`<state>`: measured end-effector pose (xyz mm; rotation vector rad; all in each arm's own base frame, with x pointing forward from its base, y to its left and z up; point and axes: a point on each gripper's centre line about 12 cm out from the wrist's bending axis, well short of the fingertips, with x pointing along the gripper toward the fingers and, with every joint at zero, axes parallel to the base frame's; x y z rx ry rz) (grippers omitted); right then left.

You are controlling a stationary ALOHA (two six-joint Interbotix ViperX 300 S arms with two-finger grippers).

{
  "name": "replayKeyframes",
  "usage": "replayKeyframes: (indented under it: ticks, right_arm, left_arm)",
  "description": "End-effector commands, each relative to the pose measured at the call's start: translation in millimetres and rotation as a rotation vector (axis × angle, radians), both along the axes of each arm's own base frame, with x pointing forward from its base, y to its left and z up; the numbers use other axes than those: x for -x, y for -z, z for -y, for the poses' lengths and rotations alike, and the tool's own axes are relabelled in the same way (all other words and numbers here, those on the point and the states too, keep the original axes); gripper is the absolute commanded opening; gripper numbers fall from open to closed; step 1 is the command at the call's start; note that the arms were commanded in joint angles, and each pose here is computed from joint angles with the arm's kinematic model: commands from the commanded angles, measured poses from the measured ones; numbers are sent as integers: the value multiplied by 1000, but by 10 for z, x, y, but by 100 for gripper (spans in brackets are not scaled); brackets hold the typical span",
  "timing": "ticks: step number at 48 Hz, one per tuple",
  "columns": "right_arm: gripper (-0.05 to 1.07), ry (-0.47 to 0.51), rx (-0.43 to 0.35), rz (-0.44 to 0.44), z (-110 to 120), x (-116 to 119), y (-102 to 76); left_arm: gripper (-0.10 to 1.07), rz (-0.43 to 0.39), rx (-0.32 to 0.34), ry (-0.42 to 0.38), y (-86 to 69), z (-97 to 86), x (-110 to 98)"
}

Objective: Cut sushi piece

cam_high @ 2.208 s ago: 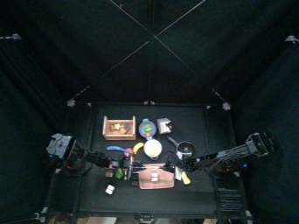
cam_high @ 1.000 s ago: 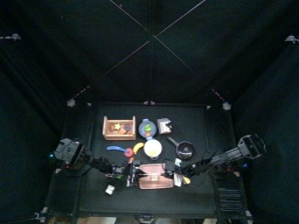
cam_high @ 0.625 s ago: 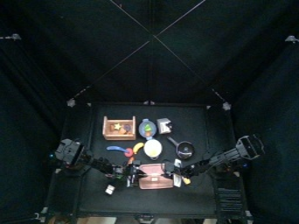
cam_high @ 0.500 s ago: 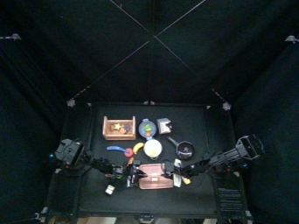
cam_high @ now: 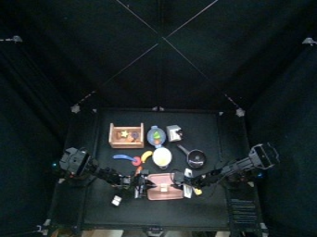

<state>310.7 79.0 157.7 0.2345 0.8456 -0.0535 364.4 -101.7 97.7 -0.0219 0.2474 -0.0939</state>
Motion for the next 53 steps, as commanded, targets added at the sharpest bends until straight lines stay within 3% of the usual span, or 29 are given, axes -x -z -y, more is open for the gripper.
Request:
replayKeyframes:
  ticks: [1,28,53]
  right_arm:
    - [43,14,-5,15,25,-30,-56]
    - [43,6,-4,58,-16,-70,-234]
    - [43,7,4,37,-8,-63,-163]
  left_arm:
    - [45,13,4,17,-44,67,-20]
    - [45,38,9,21,-145,77,-27]
    - [45,28,6,21,-104,81,-24]
